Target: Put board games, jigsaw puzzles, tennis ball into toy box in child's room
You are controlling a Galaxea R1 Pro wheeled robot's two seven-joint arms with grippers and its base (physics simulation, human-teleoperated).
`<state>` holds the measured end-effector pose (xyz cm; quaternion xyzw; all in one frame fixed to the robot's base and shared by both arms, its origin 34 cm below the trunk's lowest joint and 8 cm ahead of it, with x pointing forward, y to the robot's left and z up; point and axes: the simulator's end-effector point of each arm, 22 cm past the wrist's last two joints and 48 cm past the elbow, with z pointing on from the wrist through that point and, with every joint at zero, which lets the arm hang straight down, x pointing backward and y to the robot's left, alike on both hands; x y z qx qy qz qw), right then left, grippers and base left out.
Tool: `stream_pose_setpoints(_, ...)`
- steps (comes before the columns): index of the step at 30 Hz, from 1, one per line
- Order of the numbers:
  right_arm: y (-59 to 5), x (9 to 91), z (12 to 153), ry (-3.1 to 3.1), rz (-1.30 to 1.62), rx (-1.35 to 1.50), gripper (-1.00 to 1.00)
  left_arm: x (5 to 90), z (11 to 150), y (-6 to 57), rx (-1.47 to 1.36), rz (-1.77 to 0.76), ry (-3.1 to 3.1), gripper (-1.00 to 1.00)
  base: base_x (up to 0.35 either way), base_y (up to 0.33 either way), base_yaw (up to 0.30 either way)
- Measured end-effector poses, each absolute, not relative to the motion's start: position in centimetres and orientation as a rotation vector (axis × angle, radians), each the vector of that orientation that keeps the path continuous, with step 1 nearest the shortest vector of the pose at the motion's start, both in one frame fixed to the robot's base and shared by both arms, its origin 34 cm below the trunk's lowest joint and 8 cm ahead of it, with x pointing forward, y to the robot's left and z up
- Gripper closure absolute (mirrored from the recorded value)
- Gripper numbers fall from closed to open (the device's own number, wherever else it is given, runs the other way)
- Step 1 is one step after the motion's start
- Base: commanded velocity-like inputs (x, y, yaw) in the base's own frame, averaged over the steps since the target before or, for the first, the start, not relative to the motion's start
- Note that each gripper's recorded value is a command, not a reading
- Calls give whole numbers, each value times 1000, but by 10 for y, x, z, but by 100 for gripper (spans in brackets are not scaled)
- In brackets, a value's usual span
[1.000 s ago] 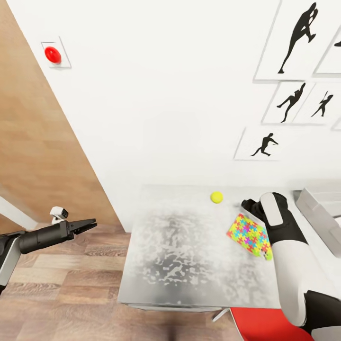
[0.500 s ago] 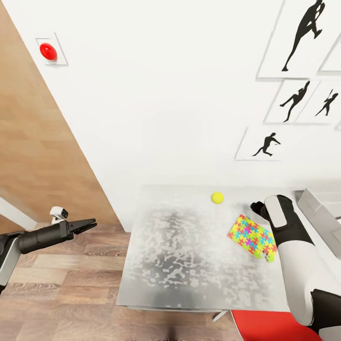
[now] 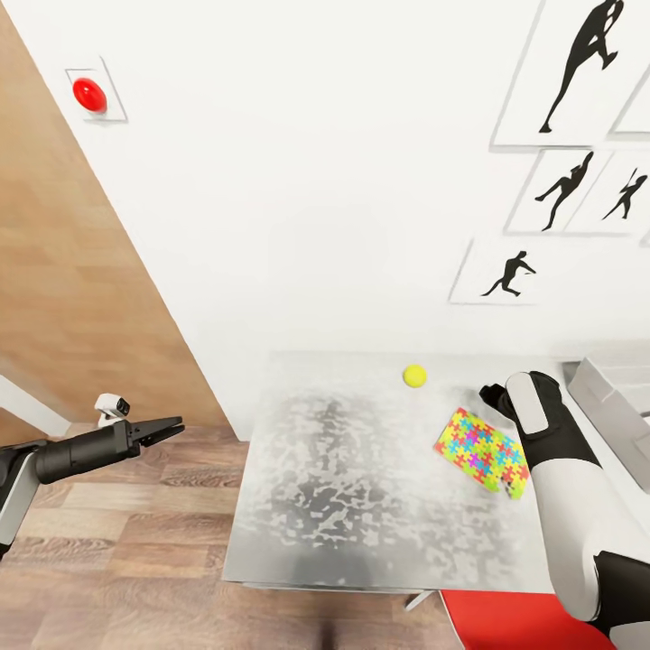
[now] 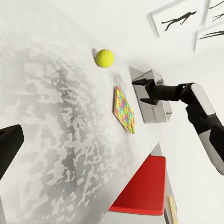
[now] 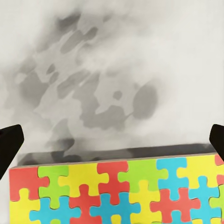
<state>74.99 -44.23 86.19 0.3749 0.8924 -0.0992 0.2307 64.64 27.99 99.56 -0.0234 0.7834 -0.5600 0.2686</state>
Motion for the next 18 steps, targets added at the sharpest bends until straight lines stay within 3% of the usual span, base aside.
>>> stream_pose_setpoints(18,-454,730,830,2518,-333,1052,-100,646,982,280,-84,-1516,2134,-100,-8,7,0)
